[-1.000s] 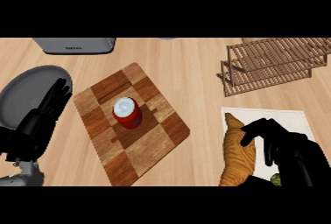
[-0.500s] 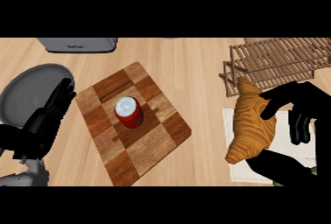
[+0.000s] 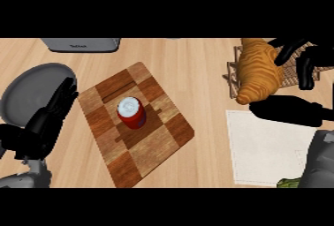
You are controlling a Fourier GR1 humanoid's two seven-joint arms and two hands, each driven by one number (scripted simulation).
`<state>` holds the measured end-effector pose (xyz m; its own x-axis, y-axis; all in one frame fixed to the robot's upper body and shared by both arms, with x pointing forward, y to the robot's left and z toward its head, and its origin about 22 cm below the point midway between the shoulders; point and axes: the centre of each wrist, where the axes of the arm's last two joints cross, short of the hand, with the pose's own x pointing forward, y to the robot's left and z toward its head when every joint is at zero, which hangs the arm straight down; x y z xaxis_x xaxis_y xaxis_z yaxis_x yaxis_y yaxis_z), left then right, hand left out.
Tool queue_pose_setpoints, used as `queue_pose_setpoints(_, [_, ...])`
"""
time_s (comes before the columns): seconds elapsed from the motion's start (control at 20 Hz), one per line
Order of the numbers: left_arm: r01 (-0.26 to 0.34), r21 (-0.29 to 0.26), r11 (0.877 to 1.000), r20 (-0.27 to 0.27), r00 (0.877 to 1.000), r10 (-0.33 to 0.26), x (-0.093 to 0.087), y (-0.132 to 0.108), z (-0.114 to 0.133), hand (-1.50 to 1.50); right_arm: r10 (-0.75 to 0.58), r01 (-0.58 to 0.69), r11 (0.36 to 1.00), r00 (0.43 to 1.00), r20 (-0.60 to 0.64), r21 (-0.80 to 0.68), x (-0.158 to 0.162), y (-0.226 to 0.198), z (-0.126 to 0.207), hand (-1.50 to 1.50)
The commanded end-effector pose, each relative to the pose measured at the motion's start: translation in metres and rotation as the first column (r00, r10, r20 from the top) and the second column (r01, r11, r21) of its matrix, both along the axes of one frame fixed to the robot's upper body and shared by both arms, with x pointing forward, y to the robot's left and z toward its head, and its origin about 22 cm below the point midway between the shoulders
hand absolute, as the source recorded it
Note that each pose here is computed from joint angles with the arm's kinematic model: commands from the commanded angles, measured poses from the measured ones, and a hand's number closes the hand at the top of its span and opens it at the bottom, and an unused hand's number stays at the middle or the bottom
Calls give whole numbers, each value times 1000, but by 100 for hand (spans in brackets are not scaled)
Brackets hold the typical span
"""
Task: Pick the croissant from the placemat and place it in the tiered shelf
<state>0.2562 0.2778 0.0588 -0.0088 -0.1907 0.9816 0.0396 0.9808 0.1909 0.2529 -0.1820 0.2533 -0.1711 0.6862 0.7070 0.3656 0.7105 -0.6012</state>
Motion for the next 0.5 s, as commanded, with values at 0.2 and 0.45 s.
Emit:
queue_pose_setpoints(0.2, [15, -9, 1000, -10, 1000, -15, 6, -5, 0, 0, 161, -194, 839, 981, 109, 508, 35, -9, 21, 150])
queue_pose_setpoints(0.45, [-11, 16, 1000, 12, 1000, 11, 0, 0, -1, 0, -99, 104, 968, 994, 36, -230, 43, -35, 28, 150])
